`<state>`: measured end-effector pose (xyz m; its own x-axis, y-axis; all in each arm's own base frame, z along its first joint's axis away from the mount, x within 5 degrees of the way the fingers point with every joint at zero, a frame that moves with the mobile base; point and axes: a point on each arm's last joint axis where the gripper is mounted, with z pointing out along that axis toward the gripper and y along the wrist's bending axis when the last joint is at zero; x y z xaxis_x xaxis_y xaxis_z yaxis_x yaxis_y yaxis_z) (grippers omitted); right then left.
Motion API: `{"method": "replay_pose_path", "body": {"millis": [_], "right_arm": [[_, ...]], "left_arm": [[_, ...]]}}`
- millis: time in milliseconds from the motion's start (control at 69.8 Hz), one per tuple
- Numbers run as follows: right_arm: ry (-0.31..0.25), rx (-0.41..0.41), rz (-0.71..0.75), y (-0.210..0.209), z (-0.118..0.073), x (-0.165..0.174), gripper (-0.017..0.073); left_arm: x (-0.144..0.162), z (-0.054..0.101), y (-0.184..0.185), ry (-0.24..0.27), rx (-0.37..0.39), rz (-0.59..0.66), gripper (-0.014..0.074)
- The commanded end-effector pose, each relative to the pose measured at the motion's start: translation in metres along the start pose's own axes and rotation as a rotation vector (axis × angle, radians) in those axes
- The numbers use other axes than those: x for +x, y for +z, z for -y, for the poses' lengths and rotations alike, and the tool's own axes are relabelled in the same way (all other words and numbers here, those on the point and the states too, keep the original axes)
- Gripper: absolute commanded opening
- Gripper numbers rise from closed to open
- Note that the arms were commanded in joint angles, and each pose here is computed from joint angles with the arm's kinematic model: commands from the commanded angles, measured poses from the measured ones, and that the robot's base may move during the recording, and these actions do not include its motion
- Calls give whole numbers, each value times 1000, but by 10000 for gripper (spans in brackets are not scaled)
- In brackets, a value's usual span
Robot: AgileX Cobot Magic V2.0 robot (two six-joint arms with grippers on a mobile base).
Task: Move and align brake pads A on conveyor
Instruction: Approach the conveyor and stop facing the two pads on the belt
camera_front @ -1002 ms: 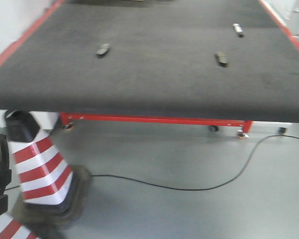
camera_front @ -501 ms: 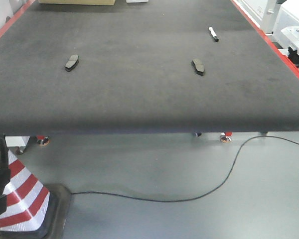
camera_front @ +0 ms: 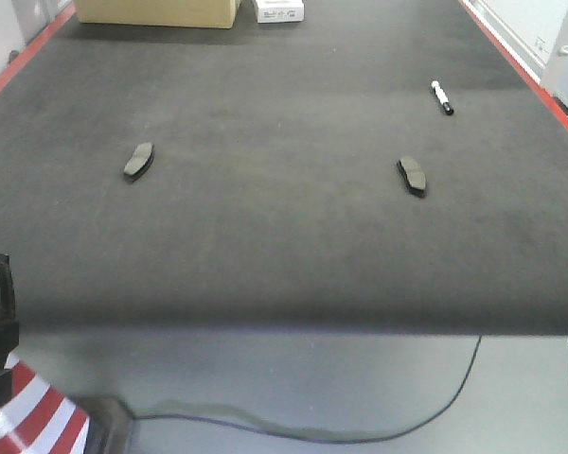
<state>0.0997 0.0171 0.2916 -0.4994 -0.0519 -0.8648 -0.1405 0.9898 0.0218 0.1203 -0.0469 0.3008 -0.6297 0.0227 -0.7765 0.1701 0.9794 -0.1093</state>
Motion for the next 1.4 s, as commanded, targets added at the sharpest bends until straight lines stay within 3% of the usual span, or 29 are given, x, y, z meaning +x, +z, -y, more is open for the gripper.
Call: {"method": "replay_pose_path", "body": {"millis": [0,1389], "right_arm": [[-12,-5,121,-5,-1,-17,-2],[-12,-5,121,-5,-1,-17,-2]], "left_arm": [[-13,4,-7,-2,37,98,-8],[-13,4,-7,-2,38,99,-8]]}}
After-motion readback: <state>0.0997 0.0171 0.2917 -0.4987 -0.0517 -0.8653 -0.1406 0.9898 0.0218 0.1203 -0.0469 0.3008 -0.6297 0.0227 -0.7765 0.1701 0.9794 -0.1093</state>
